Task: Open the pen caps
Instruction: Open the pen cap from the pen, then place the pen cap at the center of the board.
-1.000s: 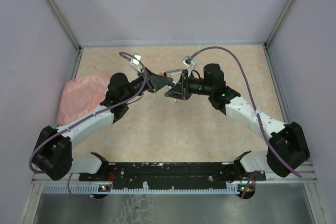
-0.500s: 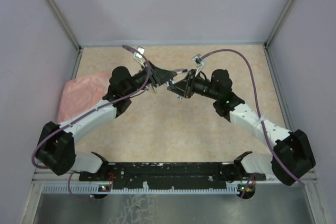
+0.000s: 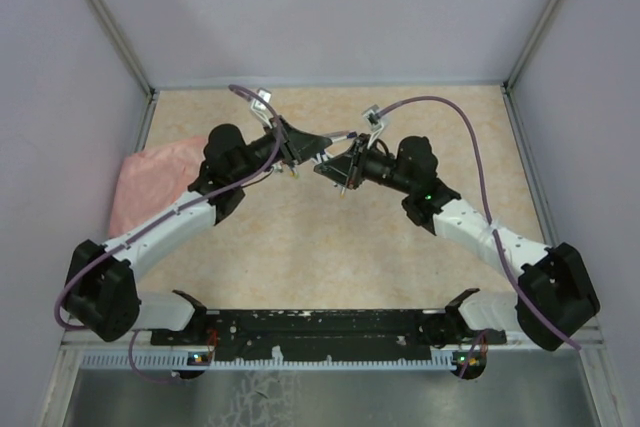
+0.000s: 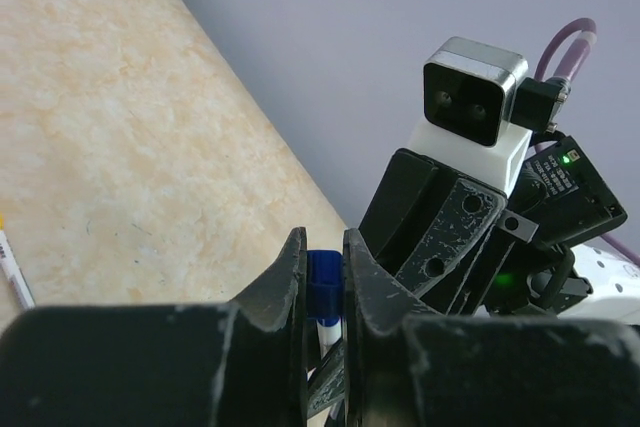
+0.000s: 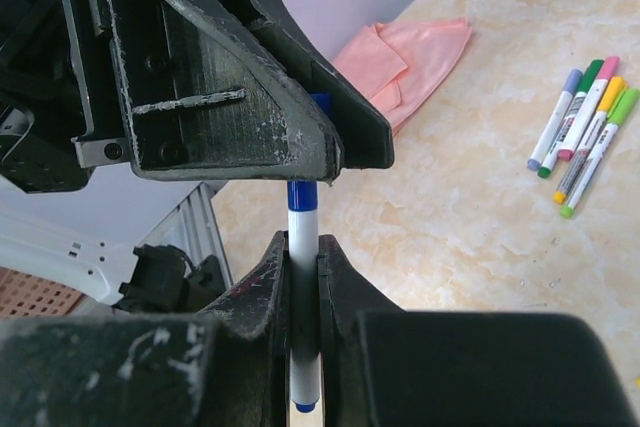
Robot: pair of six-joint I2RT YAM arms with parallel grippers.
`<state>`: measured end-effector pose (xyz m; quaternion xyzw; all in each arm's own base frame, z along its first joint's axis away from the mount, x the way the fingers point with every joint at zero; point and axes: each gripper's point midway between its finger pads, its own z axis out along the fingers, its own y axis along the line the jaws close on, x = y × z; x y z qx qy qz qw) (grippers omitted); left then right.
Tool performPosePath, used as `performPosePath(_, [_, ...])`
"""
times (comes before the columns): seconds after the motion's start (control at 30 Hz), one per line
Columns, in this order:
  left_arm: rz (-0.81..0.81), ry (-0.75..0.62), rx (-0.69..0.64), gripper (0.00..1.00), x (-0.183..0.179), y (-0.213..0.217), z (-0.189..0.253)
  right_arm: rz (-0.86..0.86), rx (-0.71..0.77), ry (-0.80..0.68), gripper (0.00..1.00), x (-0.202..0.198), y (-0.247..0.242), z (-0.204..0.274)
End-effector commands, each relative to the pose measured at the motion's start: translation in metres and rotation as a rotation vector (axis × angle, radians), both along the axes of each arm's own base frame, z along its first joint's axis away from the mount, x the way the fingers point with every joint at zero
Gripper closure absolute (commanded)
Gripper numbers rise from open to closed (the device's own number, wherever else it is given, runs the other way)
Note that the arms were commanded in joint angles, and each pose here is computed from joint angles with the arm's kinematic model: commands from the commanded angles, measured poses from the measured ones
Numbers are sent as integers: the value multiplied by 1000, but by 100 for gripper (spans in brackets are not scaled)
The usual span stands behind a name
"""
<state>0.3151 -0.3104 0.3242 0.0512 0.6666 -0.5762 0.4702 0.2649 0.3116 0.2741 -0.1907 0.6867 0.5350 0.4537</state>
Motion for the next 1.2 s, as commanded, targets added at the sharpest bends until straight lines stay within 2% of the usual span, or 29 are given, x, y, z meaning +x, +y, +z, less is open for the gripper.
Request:
performPosePath(0.0, [592,-343,-87,99,82,122,111,238,-97,162,100,-57,7,-42])
performPosePath(0.17, [603,-402,13,99,85,125,117,255,-97,173,100,-61,9,-44])
performPosePath(0.33, [597,-428,5,99,85,137,125,259,-96,171,100,-61,10,-44])
performPosePath(0.47, [536,-373,7,99,81,135,109,251,-108,165,100,-60,9,-45])
performPosePath(0.63, [487,-197,60,100,67,135,49,241,-139,156,100,-58,7,-51])
performPosePath(0.87, [491,182,200,100,33,148,-79,229,-232,182,100,-53,9,-76])
performPosePath(1.0, [596,433,296,100,19,171,-148,238,-308,193,100,-51,17,-96])
performPosePath(1.17, [737,573,428,100,21,198,-195,259,-347,234,100,-51,35,-118])
